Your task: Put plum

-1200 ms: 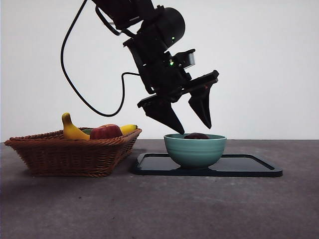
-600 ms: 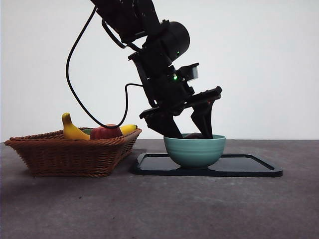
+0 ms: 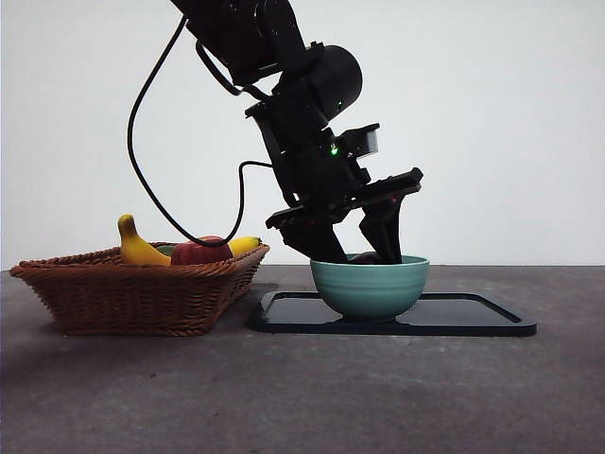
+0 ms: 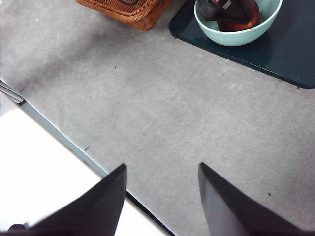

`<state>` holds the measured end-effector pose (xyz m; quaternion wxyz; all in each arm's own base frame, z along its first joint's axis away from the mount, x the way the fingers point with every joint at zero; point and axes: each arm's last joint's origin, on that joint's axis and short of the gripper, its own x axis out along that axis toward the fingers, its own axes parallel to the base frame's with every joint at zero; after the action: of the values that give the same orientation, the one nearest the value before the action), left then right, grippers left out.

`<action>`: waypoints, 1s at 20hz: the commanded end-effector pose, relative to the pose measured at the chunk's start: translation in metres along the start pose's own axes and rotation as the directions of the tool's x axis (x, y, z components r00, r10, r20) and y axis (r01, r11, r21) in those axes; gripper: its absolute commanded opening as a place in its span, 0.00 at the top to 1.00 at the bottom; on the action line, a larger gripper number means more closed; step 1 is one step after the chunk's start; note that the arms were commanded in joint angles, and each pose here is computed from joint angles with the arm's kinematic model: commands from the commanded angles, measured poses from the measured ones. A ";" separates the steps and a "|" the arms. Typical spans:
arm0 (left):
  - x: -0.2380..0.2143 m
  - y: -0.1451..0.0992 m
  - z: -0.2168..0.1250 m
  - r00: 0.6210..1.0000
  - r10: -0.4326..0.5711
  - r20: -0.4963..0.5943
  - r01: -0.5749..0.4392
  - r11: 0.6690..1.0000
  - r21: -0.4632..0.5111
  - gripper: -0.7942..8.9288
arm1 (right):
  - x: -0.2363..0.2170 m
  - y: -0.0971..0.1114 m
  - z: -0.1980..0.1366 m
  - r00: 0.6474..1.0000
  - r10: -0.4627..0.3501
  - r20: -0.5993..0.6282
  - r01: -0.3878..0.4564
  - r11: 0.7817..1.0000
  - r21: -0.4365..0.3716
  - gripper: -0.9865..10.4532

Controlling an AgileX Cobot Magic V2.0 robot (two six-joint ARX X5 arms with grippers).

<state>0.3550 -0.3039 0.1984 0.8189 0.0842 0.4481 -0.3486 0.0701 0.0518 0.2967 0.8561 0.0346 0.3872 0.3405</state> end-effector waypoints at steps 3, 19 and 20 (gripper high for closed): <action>-0.013 -0.009 0.022 1.000 -0.003 0.014 0.003 1.000 0.027 0.70 | -0.002 0.001 0.002 1.000 -0.015 0.014 0.015 1.000 -0.002 0.71; -0.227 0.005 0.040 0.978 0.124 0.166 -0.125 0.992 -0.004 0.70 | -0.002 0.001 0.003 1.000 -0.013 0.022 0.013 1.000 -0.005 0.71; -0.237 0.008 0.036 0.977 0.134 0.168 -0.133 0.991 -0.015 0.70 | -0.002 0.001 0.003 1.000 -0.013 0.022 0.013 1.000 -0.005 0.71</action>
<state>0.3011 -0.1963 0.3993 0.8715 0.0791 0.3870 -0.2906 0.0707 0.0515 0.2968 0.8612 0.0313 0.3842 0.3313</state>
